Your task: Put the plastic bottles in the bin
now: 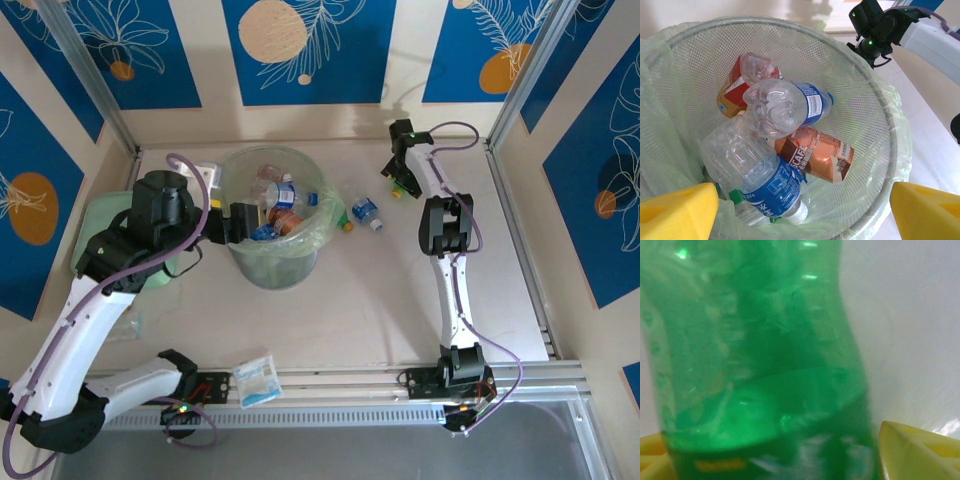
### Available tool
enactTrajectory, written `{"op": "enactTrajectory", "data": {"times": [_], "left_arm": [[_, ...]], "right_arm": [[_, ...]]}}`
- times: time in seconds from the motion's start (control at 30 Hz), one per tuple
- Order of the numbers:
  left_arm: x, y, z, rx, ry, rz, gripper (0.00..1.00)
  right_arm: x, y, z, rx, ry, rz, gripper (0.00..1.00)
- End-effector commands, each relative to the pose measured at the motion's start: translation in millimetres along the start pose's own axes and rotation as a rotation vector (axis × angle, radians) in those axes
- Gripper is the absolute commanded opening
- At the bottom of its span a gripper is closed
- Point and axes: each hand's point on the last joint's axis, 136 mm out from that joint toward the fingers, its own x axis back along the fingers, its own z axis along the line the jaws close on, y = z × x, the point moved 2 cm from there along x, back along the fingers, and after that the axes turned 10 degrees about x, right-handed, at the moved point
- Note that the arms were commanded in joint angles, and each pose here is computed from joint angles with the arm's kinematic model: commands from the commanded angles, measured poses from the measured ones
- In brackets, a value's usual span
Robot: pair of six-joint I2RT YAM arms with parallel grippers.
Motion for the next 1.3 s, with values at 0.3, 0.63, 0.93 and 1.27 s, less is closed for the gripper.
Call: {"op": "enactTrajectory", "data": {"times": [0.3, 0.63, 0.93, 1.27], "left_arm": [[-2, -11, 11, 0.011, 0.031, 0.017, 0.89], [0, -15, 10, 0.021, 0.014, 0.015, 0.89], [2, -16, 9, 0.035, 0.004, 0.020, 0.89], [-16, -20, 4, 0.068, -0.026, 0.059, 0.89]], "right_arm": [[5, 2, -5, 0.076, -0.014, -0.024, 0.64], [34, -19, -9, 0.097, -0.005, -0.057, 0.61], [100, -70, -17, 0.159, 0.082, -0.140, 0.54], [172, -163, -46, 0.256, 0.173, -0.187, 0.54]]}}
